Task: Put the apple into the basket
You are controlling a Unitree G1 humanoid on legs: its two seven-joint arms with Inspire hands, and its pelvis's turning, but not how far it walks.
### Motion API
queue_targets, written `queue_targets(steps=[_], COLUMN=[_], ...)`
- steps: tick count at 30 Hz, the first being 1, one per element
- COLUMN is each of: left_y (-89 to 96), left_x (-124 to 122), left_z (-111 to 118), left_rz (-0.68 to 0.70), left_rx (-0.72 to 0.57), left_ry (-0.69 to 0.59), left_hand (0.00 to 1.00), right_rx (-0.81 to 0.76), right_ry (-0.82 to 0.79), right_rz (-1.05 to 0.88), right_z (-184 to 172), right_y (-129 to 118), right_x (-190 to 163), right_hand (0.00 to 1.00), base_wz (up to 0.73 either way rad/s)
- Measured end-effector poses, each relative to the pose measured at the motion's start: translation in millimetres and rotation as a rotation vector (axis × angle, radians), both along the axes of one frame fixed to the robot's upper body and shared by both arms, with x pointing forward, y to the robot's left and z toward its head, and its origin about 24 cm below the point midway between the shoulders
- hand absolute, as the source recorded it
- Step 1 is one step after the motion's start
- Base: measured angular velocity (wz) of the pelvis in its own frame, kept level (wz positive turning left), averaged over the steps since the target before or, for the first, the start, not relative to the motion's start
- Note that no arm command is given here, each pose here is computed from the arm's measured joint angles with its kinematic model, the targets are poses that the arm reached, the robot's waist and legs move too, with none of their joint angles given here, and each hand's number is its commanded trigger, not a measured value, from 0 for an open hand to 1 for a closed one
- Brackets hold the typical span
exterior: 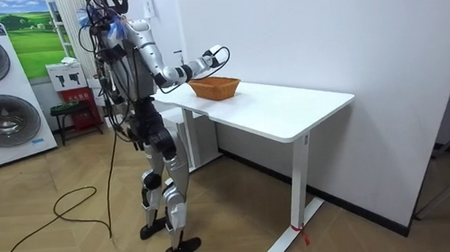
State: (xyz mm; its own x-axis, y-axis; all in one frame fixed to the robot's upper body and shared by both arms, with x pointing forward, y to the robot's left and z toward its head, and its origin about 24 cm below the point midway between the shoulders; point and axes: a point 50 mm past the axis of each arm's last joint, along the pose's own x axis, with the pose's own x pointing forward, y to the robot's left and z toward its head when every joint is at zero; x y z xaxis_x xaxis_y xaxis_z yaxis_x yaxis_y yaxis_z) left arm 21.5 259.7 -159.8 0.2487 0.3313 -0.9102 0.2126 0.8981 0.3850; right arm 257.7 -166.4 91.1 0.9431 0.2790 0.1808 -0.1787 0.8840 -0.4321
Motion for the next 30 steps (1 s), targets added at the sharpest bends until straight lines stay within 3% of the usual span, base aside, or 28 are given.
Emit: queue_targets(steps=[7, 22, 30], left_y=[-1.8, -2.9, -1.2], left_x=[3.5, -1.4, -5.9], left_z=[-0.3, -1.5, -1.2], left_rz=[-0.018, -0.021, 0.002], left_rx=[-0.004, -0.006, 0.008], left_ry=[-0.004, 0.018, 0.02], left_hand=[0.0, 0.0, 0.0], right_rx=[-0.071, -0.046, 0.009], right_ry=[-0.025, -0.034, -0.089], right_rz=[0.039, 0.048, -0.05], right_z=[2.0, 5.6, 19.5], right_y=[10.6, 11.4, -9.5], right_x=[-2.9, -3.6, -0.7], right_hand=[0.0, 0.0, 0.0], base_wz=[0.0, -0.02, 0.02])
